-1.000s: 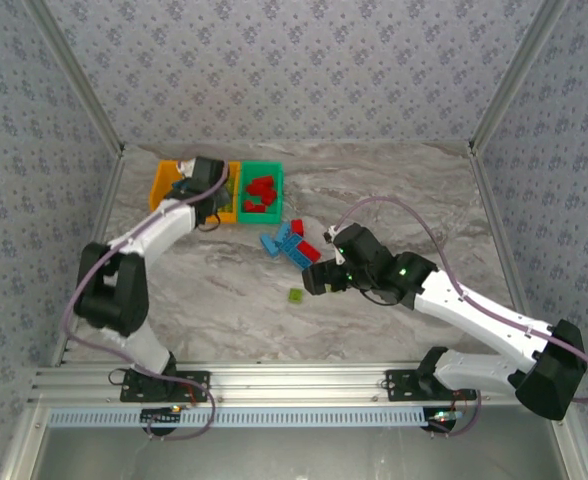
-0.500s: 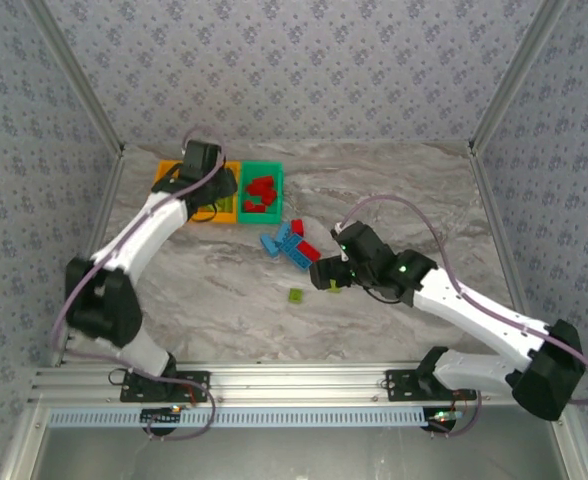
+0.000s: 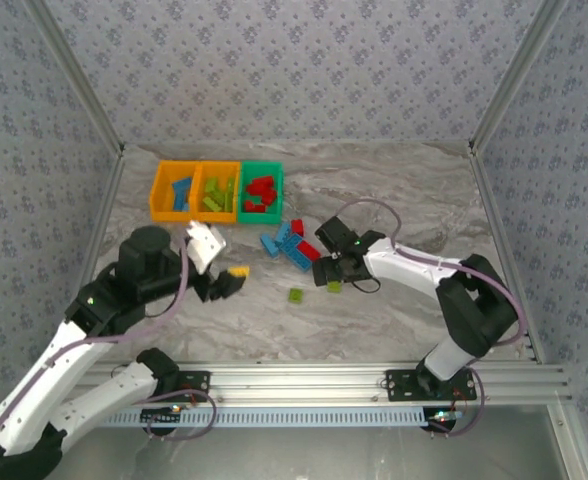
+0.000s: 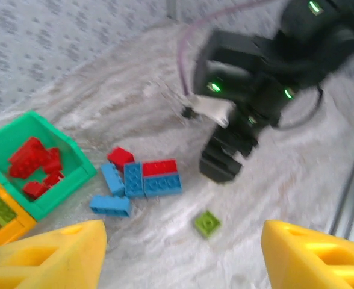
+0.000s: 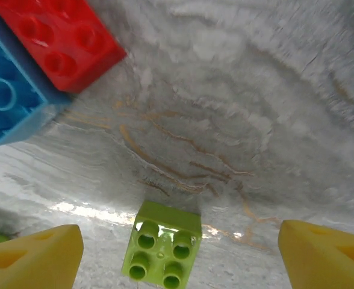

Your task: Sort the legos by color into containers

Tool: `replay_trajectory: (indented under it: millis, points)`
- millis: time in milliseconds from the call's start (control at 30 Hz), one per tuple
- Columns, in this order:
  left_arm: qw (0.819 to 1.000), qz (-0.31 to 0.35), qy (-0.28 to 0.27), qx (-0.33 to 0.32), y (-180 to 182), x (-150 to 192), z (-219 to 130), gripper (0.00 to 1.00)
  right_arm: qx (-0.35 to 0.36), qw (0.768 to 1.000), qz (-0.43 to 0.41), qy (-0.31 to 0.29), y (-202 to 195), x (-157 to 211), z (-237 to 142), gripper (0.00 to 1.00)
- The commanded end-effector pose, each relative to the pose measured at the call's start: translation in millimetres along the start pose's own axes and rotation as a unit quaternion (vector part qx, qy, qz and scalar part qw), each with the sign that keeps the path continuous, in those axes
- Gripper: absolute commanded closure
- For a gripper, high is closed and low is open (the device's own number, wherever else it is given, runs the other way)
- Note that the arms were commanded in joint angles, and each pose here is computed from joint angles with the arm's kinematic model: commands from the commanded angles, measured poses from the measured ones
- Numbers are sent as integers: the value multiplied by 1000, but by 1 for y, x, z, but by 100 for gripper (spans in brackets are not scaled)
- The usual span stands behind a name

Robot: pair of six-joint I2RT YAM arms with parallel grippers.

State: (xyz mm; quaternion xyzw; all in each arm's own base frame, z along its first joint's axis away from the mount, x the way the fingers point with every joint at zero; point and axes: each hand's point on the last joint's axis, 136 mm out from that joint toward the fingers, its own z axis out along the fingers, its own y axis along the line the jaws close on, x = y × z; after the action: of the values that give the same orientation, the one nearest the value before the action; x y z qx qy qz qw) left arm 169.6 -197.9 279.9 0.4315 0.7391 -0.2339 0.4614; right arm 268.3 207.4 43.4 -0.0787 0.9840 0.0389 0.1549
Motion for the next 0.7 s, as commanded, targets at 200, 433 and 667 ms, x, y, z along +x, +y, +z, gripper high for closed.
replay_trajectory:
  millis: [200, 433, 667]
  points:
    - [993, 96, 24, 69, -22, 38, 22, 2, 16, 997, 76, 13, 1, 13, 25, 52]
    - [996, 87, -14, -13, 2, 30, 16, 1, -5, 993, 39, -114, 21, -23, -40, 77]
    - [967, -86, -45, -236, 96, 28, -18, 1, -194, 935, -94, -282, 129, -88, -130, 73]
